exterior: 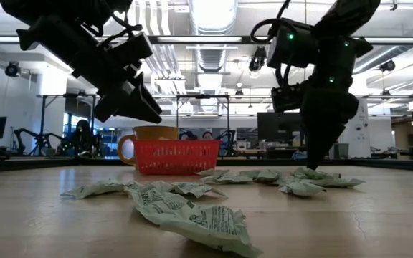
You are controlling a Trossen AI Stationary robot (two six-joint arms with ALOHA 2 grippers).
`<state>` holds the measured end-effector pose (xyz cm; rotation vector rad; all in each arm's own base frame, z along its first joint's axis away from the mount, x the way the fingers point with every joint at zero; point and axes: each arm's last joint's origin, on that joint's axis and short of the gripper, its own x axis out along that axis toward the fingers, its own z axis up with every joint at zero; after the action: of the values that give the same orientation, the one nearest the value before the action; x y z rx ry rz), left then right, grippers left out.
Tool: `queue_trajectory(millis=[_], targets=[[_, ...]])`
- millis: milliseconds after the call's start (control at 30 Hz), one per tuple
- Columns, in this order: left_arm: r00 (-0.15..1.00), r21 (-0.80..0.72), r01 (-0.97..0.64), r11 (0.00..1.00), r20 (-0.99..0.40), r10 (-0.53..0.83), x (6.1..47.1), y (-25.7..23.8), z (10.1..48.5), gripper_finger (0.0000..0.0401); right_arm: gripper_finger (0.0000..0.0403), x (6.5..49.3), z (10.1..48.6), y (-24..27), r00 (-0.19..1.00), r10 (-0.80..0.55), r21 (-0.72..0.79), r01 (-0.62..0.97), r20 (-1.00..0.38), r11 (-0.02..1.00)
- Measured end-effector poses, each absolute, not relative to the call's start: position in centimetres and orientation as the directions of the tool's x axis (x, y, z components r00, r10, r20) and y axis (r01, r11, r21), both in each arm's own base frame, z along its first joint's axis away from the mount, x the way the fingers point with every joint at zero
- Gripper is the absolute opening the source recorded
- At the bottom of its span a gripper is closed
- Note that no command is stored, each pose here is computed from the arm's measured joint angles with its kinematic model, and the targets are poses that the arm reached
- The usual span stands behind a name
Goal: Pick and place Stevia / Truvia into bins
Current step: Put the gray stevia packet into the red basket
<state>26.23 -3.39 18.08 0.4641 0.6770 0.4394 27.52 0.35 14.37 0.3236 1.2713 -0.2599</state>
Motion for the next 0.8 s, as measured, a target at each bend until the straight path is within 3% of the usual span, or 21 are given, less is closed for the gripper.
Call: queue_trajectory(millis=[333, 800], targets=[[0.696, 0.541, -0.225, 0.81, -0.493, 0.523, 26.2, -3.5, 18.0, 0.0147, 0.0079, 28.2, 14.4, 0.6, 0.344, 0.004, 0.13, 0.344, -0.939, 0.93], [0.677, 0.543, -0.215, 0.812, -0.517, 0.524, 25.9, -3.5, 17.8, 0.0147, 0.0073, 28.7, 12.7, 0.6, 0.298, 0.005, 0.11, 0.339, -0.955, 0.934]])
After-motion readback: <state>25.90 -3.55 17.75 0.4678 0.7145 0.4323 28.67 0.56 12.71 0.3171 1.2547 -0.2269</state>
